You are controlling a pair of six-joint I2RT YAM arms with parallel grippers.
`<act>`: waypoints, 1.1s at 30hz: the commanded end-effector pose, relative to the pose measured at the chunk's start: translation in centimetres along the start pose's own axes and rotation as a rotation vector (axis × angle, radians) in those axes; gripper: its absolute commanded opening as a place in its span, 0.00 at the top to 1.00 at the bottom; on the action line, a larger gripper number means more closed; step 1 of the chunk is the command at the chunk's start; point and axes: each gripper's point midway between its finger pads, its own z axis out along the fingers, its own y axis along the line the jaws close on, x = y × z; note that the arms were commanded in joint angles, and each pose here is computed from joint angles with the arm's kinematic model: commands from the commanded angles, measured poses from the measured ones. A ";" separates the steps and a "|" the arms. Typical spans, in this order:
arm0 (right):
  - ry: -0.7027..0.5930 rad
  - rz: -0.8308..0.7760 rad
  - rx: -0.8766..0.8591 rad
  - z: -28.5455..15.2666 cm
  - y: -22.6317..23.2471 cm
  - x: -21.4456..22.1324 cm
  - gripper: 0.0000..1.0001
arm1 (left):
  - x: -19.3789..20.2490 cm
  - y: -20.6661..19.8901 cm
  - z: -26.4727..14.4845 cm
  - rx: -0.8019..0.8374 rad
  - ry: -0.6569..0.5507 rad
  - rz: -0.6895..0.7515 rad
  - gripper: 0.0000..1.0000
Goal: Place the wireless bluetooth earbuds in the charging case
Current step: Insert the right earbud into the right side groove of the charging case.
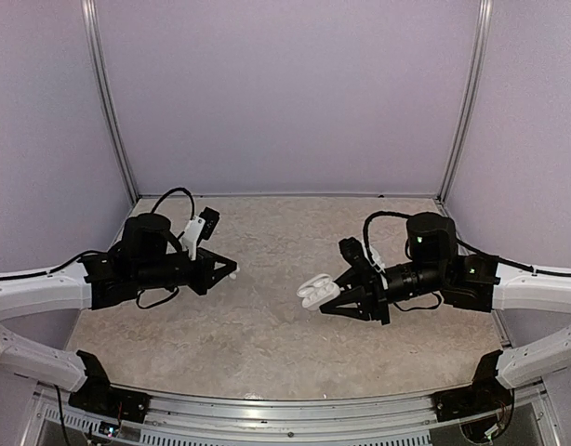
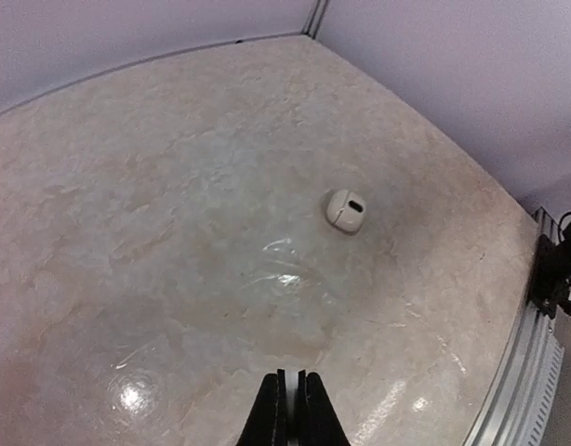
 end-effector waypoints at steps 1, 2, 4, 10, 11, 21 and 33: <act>-0.034 -0.037 -0.045 -0.3 0.7 -1.3 0.96 | -6.4 -8.4 -4.8 0.254 -0.210 0.218 1.00; -0.036 -0.039 -0.051 -0.3 0.8 -1.3 0.96 | -7.2 -9.8 -5.7 0.287 -0.235 0.251 1.00; -0.039 -0.041 -0.066 -0.1 0.9 -1.4 0.97 | -8.3 -12.3 -7.3 0.356 -0.268 0.307 1.00; -0.049 -0.045 -0.100 0.1 1.2 -1.8 0.98 | -9.3 -18.8 -10.0 0.519 -0.310 0.421 1.00; -0.051 -0.046 -0.106 0.2 1.3 -1.9 0.98 | -9.2 -19.8 -10.1 0.538 -0.307 0.429 1.00; -0.049 -0.052 -0.169 1.0 1.9 -2.6 0.98 | -6.9 -25.0 -7.8 0.646 -0.227 0.528 1.00; -0.053 -0.059 -0.188 1.2 2.3 -3.1 0.99 | -6.1 -25.3 -5.5 0.603 -0.192 0.555 1.00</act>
